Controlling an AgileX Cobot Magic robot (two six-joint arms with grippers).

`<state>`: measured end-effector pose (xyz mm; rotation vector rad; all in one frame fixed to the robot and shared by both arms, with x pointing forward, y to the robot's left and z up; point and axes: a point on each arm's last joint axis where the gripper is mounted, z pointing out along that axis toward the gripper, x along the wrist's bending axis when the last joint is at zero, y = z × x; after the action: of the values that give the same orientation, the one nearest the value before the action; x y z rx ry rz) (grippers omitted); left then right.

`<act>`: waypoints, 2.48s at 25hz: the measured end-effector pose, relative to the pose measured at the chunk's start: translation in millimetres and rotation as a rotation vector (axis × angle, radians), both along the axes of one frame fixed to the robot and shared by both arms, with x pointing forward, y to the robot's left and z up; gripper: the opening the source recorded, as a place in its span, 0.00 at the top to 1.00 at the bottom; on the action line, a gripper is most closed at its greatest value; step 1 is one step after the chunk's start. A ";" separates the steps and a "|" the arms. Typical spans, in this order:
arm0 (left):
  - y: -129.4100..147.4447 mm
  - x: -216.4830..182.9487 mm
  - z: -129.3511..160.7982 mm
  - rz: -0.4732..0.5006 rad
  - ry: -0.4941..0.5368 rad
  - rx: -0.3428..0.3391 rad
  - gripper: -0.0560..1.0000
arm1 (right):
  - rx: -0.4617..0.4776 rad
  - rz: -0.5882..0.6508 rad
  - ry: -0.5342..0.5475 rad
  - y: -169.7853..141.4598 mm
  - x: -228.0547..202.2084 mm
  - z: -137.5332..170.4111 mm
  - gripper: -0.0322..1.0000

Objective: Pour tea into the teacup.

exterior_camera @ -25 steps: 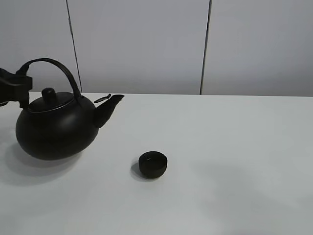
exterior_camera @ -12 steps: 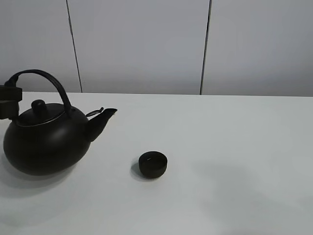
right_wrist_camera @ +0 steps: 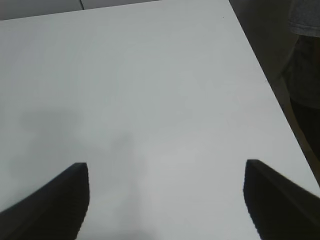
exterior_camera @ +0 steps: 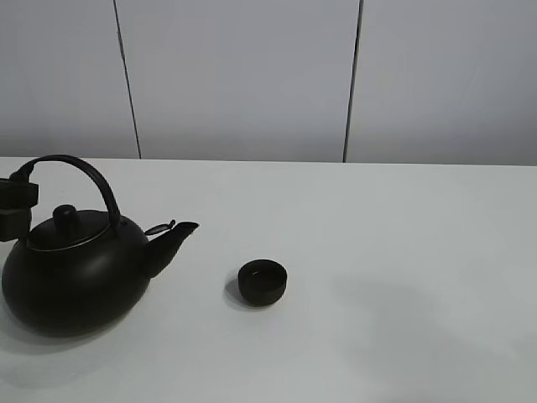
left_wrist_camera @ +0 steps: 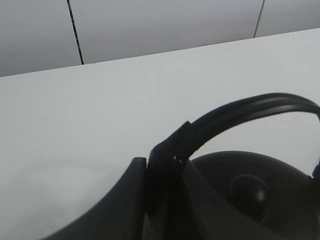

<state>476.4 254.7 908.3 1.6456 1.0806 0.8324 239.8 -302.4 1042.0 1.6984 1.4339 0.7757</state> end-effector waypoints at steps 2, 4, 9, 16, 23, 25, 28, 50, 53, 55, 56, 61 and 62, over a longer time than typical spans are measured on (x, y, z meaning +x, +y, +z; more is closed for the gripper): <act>0.0 0.0 0.0 -0.001 -0.001 0.003 0.82 | 0.000 0.000 0.000 0.0 0.0 0.0 0.41; 0.1 0.0 0.0 0.000 -0.001 0.004 0.82 | 0.000 0.000 0.000 0.0 0.0 0.0 0.41; -0.1 0.0 0.0 -0.002 -0.001 0.003 0.82 | 0.000 0.000 0.000 0.0 0.0 0.0 0.41; -1.1 -4.9 -1.0 -0.015 -0.001 -0.013 0.79 | 0.000 0.000 0.000 0.0 0.0 0.0 0.41; -2.6 -4.7 1.9 -0.023 -0.025 -0.043 0.68 | 0.000 0.000 0.001 0.0 0.0 -0.1 0.41; -2.5 -4.6 2.2 -0.022 -0.028 -0.045 0.66 | 0.000 0.000 0.001 0.0 0.0 -0.1 0.41; -2.6 -5.8 2.3 -0.023 -0.033 -0.050 0.66 | 0.000 0.000 0.001 0.0 0.0 -0.1 0.41; 16.8 -32.1 -7.6 0.191 0.029 -0.092 0.66 | 0.000 0.000 -0.001 0.0 0.0 0.0 0.41; 23.1 -26.2 -5.1 0.263 0.010 -0.106 0.66 | 0.000 0.000 -0.001 0.0 0.0 0.0 0.41; 28.5 -20.5 -2.2 0.291 -0.011 -0.111 0.66 | 0.000 0.000 -0.001 0.0 0.0 0.0 0.41; 30.7 -16.9 -0.3 0.296 -0.024 -0.112 0.66 | 0.000 0.000 -0.001 0.0 0.0 0.0 0.41; 35.9 9.4 16.6 0.274 -0.119 -0.134 0.66 | 0.000 0.000 -0.001 0.0 0.0 0.0 0.41; 35.1 15.4 21.0 0.264 -0.126 -0.142 0.66 | 0.000 0.000 -0.001 0.0 0.0 0.0 0.41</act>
<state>491.8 289.8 929.3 1.3323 1.2543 0.9923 239.9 -302.4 1042.0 1.6979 1.4335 0.7761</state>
